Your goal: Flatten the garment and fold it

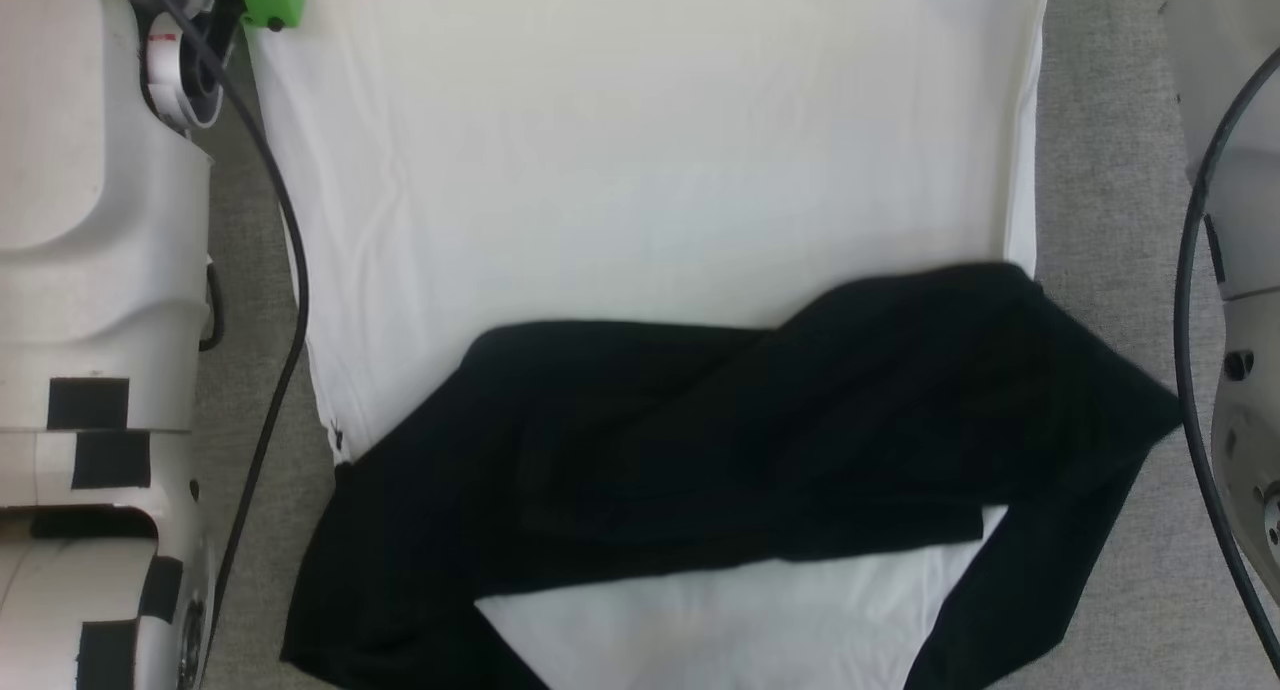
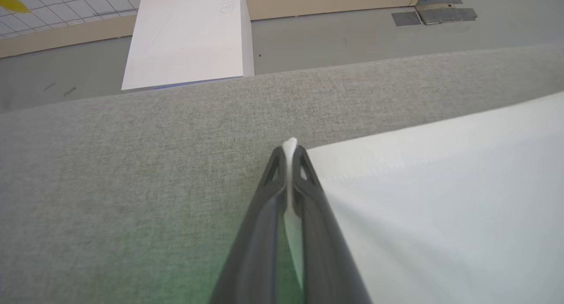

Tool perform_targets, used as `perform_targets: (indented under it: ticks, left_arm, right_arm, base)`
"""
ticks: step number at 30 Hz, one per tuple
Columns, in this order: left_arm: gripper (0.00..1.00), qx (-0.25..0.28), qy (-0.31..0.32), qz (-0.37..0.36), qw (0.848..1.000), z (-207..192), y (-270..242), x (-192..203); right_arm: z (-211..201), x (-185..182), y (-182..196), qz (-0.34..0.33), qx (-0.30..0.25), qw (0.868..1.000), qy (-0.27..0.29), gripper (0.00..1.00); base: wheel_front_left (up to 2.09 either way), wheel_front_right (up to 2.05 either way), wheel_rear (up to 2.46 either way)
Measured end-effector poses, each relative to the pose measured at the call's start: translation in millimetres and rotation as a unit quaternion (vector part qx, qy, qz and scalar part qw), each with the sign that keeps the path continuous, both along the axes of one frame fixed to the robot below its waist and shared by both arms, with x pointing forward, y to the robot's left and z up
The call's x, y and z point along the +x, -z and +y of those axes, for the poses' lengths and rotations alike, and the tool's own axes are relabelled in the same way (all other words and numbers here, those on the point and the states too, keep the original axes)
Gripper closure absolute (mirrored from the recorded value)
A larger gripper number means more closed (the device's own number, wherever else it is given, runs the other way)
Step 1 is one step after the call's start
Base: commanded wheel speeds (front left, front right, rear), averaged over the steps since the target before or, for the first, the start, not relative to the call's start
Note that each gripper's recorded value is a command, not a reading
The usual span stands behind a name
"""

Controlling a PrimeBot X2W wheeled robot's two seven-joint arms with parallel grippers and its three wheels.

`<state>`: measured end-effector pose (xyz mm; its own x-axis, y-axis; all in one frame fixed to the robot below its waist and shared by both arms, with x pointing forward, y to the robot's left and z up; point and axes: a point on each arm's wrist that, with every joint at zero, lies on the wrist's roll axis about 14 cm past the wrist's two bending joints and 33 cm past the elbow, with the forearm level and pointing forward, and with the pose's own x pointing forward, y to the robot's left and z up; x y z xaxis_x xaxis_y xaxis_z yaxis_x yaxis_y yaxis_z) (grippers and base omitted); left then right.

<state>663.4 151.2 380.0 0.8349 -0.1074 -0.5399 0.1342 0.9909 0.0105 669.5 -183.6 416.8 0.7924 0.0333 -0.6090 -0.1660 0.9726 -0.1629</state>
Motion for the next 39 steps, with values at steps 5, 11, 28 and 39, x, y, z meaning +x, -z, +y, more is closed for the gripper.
perform_targets:
  ticks: [5, 11, 28, 39]
  left_arm:
    - [1.00, 0.007, -0.001, -0.068, 0.998, 6, -27, 15]
    - [1.00, 0.013, 0.008, -0.160, 0.987, 6, -72, 29]
    - [1.00, -0.087, 0.064, -0.229, 0.967, -13, -119, -77]
    - [1.00, -0.170, 0.082, -0.183, 0.965, -18, -134, -210]
  right_arm:
    - [3, 18, -32, -0.075, 0.000, 0.997, -0.008, 1.00]
    - [3, 23, -54, -0.119, 0.007, 0.993, -0.008, 1.00]
    - [21, -78, -57, -0.121, 0.063, 0.989, -0.065, 1.00]
    - [-4, -193, -72, -0.080, 0.079, 0.991, -0.070, 1.00]
  base:
    - [0.00, 0.00, 0.00]
    - [0.00, 0.00, 0.00]
    - [0.00, 0.00, 0.00]
    - [0.00, 0.00, 0.00]
